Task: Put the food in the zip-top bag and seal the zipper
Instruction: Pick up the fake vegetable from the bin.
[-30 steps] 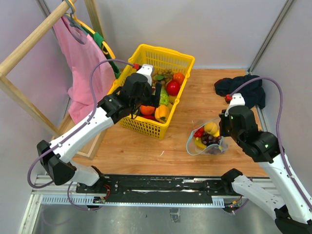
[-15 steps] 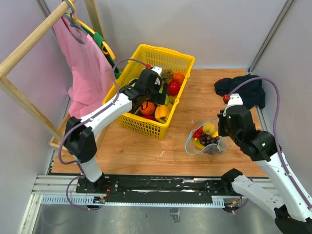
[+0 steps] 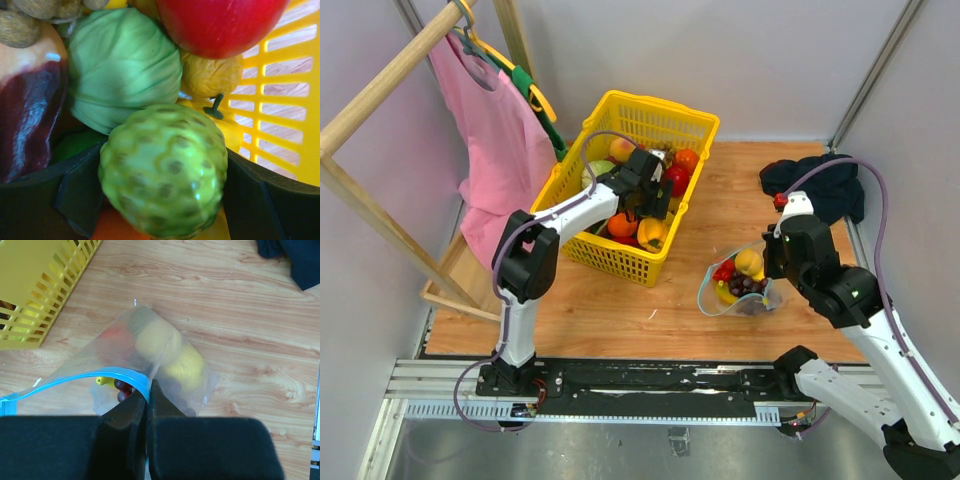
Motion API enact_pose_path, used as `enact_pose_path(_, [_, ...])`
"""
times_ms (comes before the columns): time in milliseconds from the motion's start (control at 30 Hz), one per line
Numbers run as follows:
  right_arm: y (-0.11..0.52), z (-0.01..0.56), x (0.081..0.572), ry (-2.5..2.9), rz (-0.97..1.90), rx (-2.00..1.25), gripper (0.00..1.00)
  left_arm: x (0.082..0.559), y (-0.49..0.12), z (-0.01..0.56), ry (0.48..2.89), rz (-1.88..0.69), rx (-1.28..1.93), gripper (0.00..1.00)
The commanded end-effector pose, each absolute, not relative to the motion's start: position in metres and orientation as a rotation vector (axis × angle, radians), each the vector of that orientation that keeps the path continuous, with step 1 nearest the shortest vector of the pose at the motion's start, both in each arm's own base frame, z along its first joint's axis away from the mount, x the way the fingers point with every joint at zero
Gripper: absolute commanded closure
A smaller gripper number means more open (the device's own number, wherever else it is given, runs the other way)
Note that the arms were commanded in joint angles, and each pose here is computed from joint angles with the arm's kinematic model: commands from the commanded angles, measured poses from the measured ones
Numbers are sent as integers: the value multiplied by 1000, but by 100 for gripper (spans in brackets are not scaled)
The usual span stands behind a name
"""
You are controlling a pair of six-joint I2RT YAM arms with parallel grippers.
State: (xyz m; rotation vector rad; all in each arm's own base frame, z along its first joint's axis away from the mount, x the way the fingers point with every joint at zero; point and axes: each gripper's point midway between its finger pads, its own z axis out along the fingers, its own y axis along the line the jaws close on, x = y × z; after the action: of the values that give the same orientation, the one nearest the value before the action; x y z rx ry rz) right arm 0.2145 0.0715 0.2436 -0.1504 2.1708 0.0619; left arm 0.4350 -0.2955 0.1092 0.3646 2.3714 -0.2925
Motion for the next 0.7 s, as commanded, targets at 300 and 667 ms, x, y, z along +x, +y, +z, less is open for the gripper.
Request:
enact_pose_path(300, [77, 250, 221, 2134, 105, -115, 100, 441, -295, 131, 2316, -313, 358, 45])
enact_pose_path(667, [79, 253, 220, 2129, 128, -110, 99, 419, -277, 199, 2214, -347, 307, 61])
